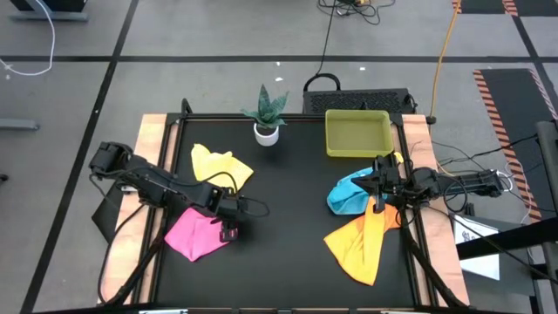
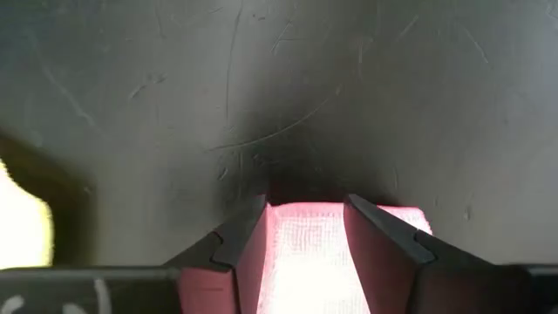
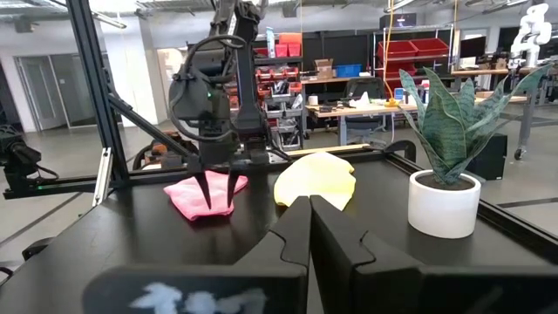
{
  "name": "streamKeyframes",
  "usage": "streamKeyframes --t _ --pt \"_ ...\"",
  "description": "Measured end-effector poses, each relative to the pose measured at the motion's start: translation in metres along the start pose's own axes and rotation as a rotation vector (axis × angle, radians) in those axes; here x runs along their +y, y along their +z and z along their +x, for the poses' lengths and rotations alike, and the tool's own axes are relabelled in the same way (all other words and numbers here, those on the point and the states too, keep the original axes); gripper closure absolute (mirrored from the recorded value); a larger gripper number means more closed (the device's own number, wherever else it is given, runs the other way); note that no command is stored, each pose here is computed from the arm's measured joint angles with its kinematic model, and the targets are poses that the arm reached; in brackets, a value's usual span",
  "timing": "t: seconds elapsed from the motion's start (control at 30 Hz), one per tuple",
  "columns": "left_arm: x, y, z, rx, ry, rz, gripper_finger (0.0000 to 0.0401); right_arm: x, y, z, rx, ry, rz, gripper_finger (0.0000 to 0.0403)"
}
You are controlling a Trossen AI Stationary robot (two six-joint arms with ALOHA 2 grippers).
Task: Fold microfiber towels
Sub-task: Fold the pink microfiber cloth
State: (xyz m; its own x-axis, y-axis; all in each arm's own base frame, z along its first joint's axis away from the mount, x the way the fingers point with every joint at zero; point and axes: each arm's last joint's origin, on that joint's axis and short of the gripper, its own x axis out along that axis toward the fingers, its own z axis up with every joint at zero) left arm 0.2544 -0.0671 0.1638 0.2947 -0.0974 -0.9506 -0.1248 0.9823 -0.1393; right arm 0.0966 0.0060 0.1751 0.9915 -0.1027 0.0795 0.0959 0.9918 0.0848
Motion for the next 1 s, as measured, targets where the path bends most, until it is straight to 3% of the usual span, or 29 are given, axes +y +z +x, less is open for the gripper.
streamKeyframes --t 0.13,0.3,0.53,0.63,0.8,0.93,1.0 --pt "0.004 -0.007 0.01 -0.001 -0.067 -0.043 0.0249 0.0 0.0 0.0 0.0 0.0 0.0 0.0403" --pt "0.011 -0.016 0.017 0.029 -0.057 -0.116 0.0249 0.0 0.0 0.0 0.0 0.0 0.0 0.0403" --pt "0.007 -0.018 0.017 0.031 -0.068 -0.107 0.0256 0.0 0.0 0.0 0.0 0.0 0.0 0.0403" --pt "0.002 -0.021 0.017 0.045 -0.077 -0.057 0.0292 0.0 0.0 0.0 0.0 0.0 0.0 0.0403" --pt "-0.003 -0.025 0.018 0.063 -0.081 0.001 0.0387 0.0 0.0 0.0 0.0 0.0 0.0 0.0403" --pt "-0.009 -0.023 0.014 0.061 -0.074 -0.013 0.0393 0.0 0.0 0.0 0.0 0.0 0.0 0.0403" --pt "-0.016 -0.01 0.005 0.016 -0.077 0.001 0.0396 0.0 0.0 0.0 0.0 0.0 0.0 0.0403"
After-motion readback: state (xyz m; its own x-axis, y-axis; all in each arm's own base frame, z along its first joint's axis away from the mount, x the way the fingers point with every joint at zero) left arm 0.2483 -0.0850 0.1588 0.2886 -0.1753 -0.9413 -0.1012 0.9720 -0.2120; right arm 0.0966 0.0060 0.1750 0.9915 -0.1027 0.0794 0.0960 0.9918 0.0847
